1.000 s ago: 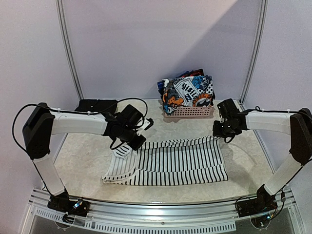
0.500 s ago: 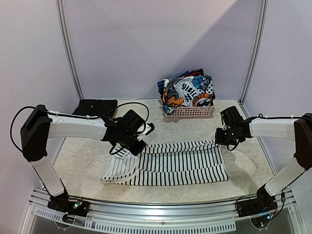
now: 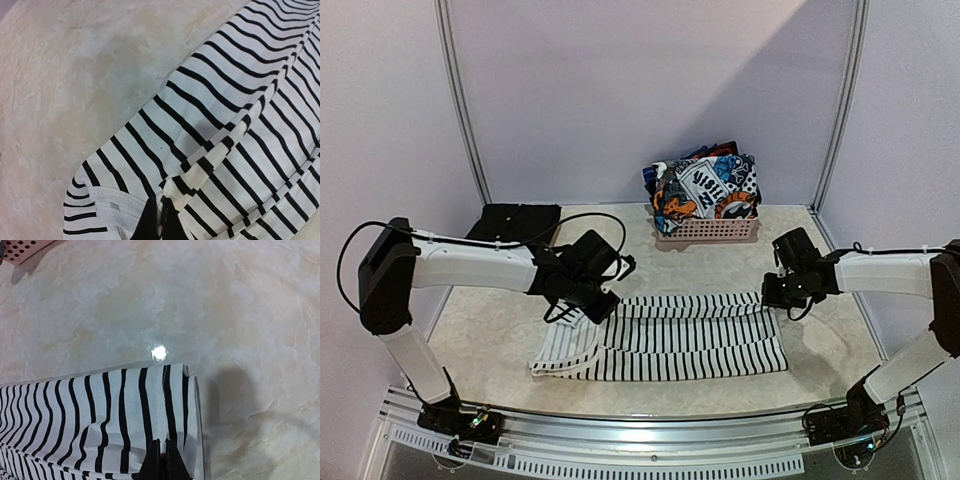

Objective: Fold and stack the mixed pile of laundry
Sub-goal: Fold the 1/3-folded tank top at the center of the board, then smooth out the rectangle-folded tank top at the center of the board.

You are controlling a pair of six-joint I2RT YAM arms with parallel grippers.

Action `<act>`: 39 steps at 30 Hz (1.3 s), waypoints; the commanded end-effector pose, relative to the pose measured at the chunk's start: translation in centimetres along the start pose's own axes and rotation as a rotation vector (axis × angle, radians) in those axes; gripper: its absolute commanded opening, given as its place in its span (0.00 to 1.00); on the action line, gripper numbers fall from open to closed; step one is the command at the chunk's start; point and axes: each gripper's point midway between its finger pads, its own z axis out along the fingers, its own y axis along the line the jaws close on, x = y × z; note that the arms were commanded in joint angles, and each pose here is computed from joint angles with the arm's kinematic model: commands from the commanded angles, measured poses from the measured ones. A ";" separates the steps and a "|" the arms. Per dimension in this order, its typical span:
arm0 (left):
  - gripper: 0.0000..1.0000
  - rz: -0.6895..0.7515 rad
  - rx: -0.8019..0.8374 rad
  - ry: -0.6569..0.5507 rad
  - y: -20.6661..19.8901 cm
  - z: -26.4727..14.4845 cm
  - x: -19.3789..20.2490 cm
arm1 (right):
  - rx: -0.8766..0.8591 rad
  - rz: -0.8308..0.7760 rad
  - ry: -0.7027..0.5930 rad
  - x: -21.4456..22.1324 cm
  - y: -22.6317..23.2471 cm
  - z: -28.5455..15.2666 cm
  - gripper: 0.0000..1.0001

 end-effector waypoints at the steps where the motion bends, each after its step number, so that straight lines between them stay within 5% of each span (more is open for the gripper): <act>1: 0.00 0.003 -0.022 0.032 -0.1 0.3 1.5 | 0.005 0.006 -0.009 0.8 -0.6 -0.4 0.00; 5: 0.03 0.000 -0.008 0.033 -0.6 0.4 1.9 | -0.014 0.007 -0.007 1.6 -0.8 -0.4 0.07; 9: 0.16 0.007 0.016 0.034 -1.5 0.4 2.4 | -0.031 0.017 -0.001 2.1 -0.9 -0.6 0.27; 16: 0.39 0.021 0.090 -0.007 -3.8 -1.7 2.3 | -0.132 0.025 -0.032 1.3 0.6 -3.6 0.31; 23: 0.36 -0.023 0.215 -0.165 -5.1 -6.2 0.6 | -0.285 0.015 -0.056 0.3 3.3 -6.2 0.33; 30: 0.31 -0.122 0.053 -0.207 -2.1 -5.6 -0.1 | -0.349 -0.065 0.009 0.5 6.9 -4.6 0.33; 39: 0.36 -0.377 -0.196 -0.061 4.5 -3.4 5.2 | -0.368 -0.147 0.121 1.4 9.7 -0.9 0.32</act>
